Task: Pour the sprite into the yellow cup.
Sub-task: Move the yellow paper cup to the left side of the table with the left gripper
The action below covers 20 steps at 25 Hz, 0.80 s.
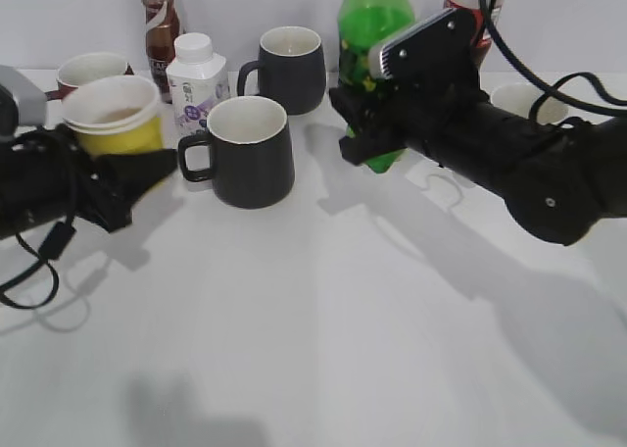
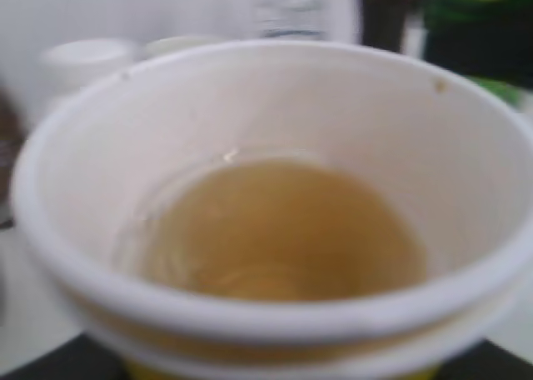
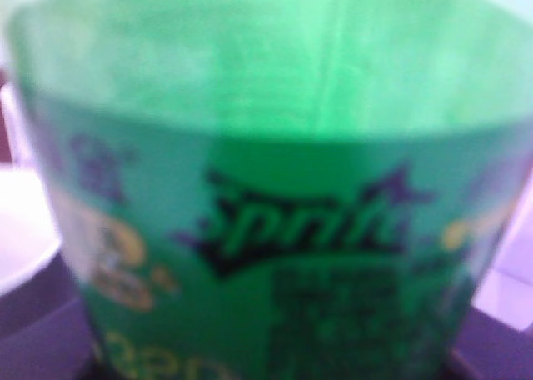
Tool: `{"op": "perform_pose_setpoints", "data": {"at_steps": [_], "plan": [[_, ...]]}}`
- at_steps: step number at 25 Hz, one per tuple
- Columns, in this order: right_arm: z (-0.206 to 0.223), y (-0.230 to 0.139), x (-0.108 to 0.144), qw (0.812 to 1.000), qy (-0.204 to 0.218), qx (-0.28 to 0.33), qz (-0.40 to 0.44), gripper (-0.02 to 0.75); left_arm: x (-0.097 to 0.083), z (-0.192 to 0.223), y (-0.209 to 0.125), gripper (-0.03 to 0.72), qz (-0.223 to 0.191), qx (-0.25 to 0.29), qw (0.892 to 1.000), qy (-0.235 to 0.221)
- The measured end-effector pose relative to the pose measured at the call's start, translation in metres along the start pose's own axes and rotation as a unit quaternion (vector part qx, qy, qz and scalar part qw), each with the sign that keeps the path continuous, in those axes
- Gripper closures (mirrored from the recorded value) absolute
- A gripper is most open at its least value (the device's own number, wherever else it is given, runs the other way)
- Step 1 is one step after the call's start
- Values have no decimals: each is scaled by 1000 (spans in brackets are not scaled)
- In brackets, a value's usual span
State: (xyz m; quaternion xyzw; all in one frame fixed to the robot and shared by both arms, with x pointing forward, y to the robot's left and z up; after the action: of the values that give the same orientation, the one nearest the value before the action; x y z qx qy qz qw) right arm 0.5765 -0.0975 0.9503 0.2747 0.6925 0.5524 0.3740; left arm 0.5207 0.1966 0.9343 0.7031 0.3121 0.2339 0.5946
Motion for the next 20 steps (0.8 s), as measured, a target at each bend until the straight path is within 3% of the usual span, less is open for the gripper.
{"op": "perform_pose_setpoints", "data": {"at_steps": [9,20], "plan": [[6,3,-11,998,-45,-9,53,312,28,-5,-3,276,7,-1,994,107],[6,1,-16,995,-67,-5,78,312,45,16,-32,278,-9,-4,993,116]]}}
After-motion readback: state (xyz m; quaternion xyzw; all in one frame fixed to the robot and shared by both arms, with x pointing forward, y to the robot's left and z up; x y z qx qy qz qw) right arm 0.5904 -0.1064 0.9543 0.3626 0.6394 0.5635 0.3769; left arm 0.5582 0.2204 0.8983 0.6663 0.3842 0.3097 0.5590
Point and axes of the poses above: a point on each arm's last joint axis where the gripper is mounted, z pointing out along that axis toward the gripper, x along the wrist's bending axis when the last joint is at zero, y = z × x, the point moved 2 cm from there along z, pointing out along that axis toward the gripper, and after that the axes turned 1 degree about -z, right-handed, at the moved point
